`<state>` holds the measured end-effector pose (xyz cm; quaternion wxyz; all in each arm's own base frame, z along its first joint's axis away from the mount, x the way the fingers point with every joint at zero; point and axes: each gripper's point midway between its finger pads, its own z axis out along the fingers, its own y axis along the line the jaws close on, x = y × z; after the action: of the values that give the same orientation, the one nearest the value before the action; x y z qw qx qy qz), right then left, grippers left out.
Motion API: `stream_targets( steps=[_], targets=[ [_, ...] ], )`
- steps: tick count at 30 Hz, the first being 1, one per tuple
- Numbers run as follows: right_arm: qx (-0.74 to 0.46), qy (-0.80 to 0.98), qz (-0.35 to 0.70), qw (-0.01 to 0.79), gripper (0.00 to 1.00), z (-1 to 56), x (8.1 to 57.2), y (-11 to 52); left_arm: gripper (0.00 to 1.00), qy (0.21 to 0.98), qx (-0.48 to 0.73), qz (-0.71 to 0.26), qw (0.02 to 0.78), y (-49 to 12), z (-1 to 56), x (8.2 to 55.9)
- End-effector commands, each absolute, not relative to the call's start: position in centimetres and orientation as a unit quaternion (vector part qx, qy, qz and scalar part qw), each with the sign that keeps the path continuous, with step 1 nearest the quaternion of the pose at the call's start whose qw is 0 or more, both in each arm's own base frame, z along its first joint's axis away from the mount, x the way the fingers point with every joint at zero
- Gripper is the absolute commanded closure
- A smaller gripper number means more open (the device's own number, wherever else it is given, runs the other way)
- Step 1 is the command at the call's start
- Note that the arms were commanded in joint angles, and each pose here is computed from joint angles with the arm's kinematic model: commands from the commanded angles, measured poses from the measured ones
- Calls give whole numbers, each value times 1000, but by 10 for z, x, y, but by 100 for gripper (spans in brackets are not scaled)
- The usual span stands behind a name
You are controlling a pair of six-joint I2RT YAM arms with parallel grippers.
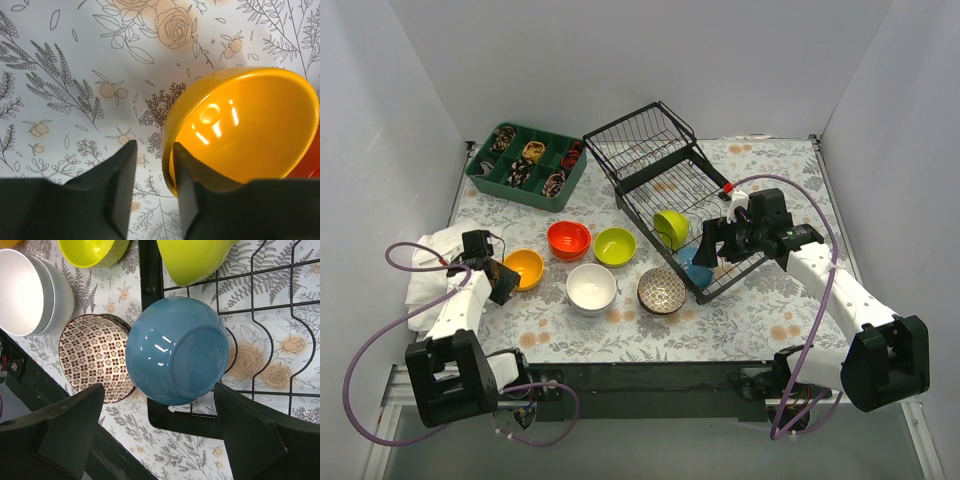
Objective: Unload the bowls from the dish rack
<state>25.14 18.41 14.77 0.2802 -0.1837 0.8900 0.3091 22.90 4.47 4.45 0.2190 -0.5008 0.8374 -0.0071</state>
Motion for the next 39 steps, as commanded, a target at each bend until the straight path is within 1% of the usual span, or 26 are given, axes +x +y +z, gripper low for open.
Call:
stream_targets(
  steps=[1,2,3,4,5,6,7,8,10,11,14,15,17,21,25,28,29,32,36,39],
  targets=[
    [-204,878,311,302,1,158,255,191,56,833,-497,-20,242,45,56,235],
    [-201,881,300,305,1,157,257,190,51,833,-497,-23,244,44,58,235],
    [-199,880,296,313,1,161,258,189,49,830,-496,-28,253,44,64,237],
    [-198,881,291,316,1,162,259,189,44,829,-493,-33,261,44,71,240],
    [-197,882,284,320,2,162,259,188,41,831,-491,-37,260,42,73,240],
    [-196,882,282,323,2,163,260,189,36,830,-491,-38,264,43,78,241],
    [-196,882,280,324,1,163,259,189,35,829,-486,-42,272,43,86,245],
    [-198,883,276,324,2,163,259,190,28,829,-485,-43,274,43,90,246],
    [-199,885,272,322,1,161,257,193,22,828,-478,-48,289,44,104,252],
    [-200,886,269,321,1,160,257,195,17,831,-473,-47,290,44,108,251],
    [-203,888,254,324,1,159,257,198,10,834,-454,-47,309,43,125,256],
    [-204,889,251,324,2,158,257,199,6,837,-443,-53,316,40,132,259],
    [-210,891,242,322,1,155,259,203,2,841,-426,-54,330,37,147,263],
    [-219,894,231,317,1,151,258,211,2,861,-348,-70,365,18,176,273],
    [-225,899,202,316,2,143,257,218,2,877,-262,-123,384,-18,200,280],
    [-220,904,180,318,6,138,258,218,2,887,-195,-162,386,-50,211,280],
    [-220,906,175,317,8,137,258,217,2,887,-174,-189,384,-63,215,278],
    [-217,909,155,321,12,134,261,214,2,881,-146,-231,387,-79,223,274],
    [-212,912,140,321,16,131,262,211,2,871,-144,-246,399,-83,231,270],
    [-212,914,131,321,20,127,263,211,2,872,-139,-254,395,-86,228,266]
  ],
)
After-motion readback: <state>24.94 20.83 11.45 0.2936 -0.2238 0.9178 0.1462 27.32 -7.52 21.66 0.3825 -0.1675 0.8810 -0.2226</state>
